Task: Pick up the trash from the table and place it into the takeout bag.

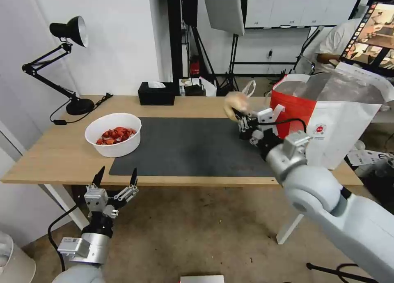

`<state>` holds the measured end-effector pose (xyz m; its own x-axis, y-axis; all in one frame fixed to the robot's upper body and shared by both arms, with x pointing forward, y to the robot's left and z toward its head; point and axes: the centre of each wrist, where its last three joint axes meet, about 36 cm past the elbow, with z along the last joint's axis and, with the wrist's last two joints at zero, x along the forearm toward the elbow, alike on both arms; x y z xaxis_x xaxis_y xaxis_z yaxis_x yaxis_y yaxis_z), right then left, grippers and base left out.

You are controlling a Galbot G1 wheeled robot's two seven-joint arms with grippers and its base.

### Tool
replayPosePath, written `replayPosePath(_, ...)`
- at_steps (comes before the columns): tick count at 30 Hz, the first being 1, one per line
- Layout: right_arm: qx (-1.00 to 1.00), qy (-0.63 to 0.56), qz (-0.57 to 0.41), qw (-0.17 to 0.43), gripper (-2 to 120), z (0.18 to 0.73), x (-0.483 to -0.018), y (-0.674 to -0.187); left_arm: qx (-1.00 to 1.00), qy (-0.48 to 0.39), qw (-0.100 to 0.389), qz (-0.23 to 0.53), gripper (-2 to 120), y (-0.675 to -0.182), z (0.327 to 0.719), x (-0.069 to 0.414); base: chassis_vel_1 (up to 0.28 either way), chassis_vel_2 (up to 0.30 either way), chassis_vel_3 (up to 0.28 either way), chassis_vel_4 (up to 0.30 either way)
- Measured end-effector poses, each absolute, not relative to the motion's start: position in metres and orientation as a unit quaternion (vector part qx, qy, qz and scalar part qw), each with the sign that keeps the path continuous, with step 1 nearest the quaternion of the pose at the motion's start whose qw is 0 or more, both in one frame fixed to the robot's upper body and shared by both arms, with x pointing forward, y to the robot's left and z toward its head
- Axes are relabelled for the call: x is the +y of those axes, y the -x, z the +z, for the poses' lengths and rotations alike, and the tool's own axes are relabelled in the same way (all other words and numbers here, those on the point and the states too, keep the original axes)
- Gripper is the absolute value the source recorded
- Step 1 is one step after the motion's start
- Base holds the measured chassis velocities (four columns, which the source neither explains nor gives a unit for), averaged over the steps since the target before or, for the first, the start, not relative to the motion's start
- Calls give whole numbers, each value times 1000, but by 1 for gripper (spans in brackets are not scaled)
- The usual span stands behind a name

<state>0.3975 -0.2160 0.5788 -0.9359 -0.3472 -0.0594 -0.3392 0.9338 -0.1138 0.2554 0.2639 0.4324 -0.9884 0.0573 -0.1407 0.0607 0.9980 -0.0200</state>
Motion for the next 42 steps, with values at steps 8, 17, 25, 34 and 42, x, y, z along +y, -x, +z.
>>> replayPosePath(8,991,47,-50,115,2,606,-234,-435,997,-29,72,-13,100,-254,434,263,0,0,0,0)
replayPosePath(17,979,-175,-65,79,2,630,-279,-488,997,-32,74,-18,100,-254,434,260,0,0,0,0)
replayPosePath(25,980,-192,-46,29,2,632,-293,-511,996,-34,76,-18,100,-254,435,259,0,0,0,0)
replayPosePath(34,983,-178,-36,3,32,644,-292,-517,997,-33,75,-16,100,-252,436,261,0,0,0,0)
replayPosePath(42,985,-172,-31,4,60,654,-289,-517,997,-33,75,-17,100,-253,436,261,0,0,0,0)
